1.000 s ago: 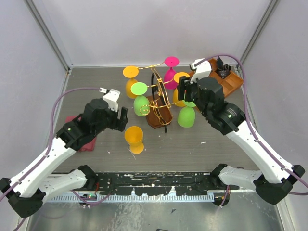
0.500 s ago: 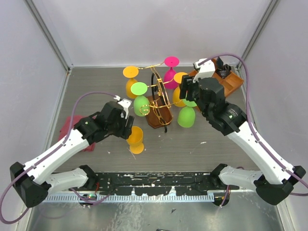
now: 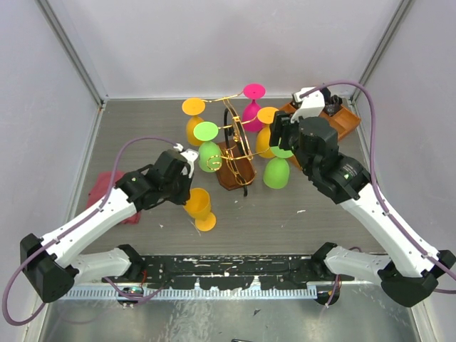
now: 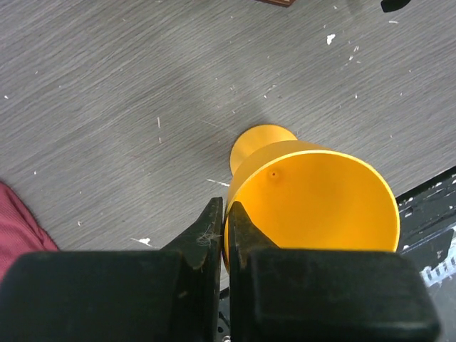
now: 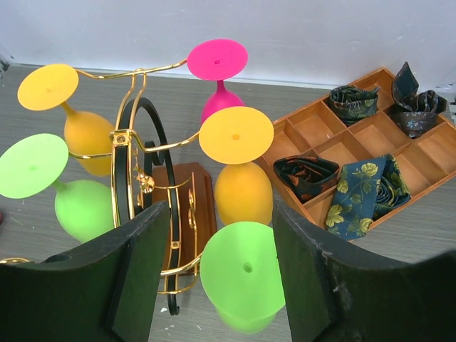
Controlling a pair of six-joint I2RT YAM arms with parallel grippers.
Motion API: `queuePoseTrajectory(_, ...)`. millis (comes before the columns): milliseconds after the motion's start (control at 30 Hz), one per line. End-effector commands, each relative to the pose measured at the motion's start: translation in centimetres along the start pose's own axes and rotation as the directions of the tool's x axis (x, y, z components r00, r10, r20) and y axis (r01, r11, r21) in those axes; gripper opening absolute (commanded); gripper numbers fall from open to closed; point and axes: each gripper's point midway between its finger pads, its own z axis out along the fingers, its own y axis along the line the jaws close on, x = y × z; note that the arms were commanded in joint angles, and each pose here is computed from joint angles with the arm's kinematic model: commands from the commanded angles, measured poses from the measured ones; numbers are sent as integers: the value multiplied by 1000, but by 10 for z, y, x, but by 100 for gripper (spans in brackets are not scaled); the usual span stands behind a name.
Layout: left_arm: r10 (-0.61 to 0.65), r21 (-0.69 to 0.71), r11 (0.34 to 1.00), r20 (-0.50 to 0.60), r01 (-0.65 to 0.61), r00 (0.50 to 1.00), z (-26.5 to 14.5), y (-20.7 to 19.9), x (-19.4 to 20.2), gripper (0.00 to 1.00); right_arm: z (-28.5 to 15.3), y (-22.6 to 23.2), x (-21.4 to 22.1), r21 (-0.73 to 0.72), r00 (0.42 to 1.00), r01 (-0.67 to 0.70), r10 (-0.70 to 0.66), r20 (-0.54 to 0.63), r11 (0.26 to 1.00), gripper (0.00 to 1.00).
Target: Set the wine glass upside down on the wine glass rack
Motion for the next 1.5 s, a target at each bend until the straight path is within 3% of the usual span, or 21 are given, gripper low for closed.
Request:
queuePoseTrajectory(0,-2,-52,999,32,4,999,-13,10,-2,8,3,1,-7,6,999,-27,27,28,1000,65)
queuePoseTrajectory(200,20,-292,956,160,28,987,-52,55,-27,2,4,4,-7,-6,999,-22,22,23,1000,64)
queuePoseTrajectory(333,62,-393,917,296,63,953,-91,76,-56,1,5,10,-10,-34,999,-28,29,23,999,65)
queuePoseTrajectory(533,174,-399,914,554,76,814,-174,78,-122,0,9,37,-29,-129,991,-130,133,18,983,67)
queuePoseTrajectory(767,351,-513,858,620,24,702,-249,89,-158,0,16,71,-58,-245,980,-192,199,4,950,71)
queuePoseTrajectory(900,449,-557,830,701,31,554,-292,86,-188,0,20,89,-72,-301,975,-214,220,-15,929,74)
queuePoseTrajectory(967,520,-572,821,746,-1,415,-308,73,-204,0,21,101,-78,-347,972,-230,235,-28,909,78)
queuePoseTrajectory(1067,625,-620,779,756,-95,194,-297,43,-223,0,23,119,-88,-412,961,-268,274,-45,871,83)
queuePoseTrajectory(1133,651,-635,756,753,-157,94,-288,22,-234,0,23,131,-96,-461,949,-302,311,-58,835,84)
queuePoseTrajectory(1300,645,-624,744,764,-241,15,-266,-5,-254,0,10,153,-126,-602,887,-416,450,-104,682,85)
queuePoseTrajectory(1467,682,-678,692,727,-250,-82,-260,-15,-256,1,5,153,-141,-646,810,-523,559,-174,557,85)
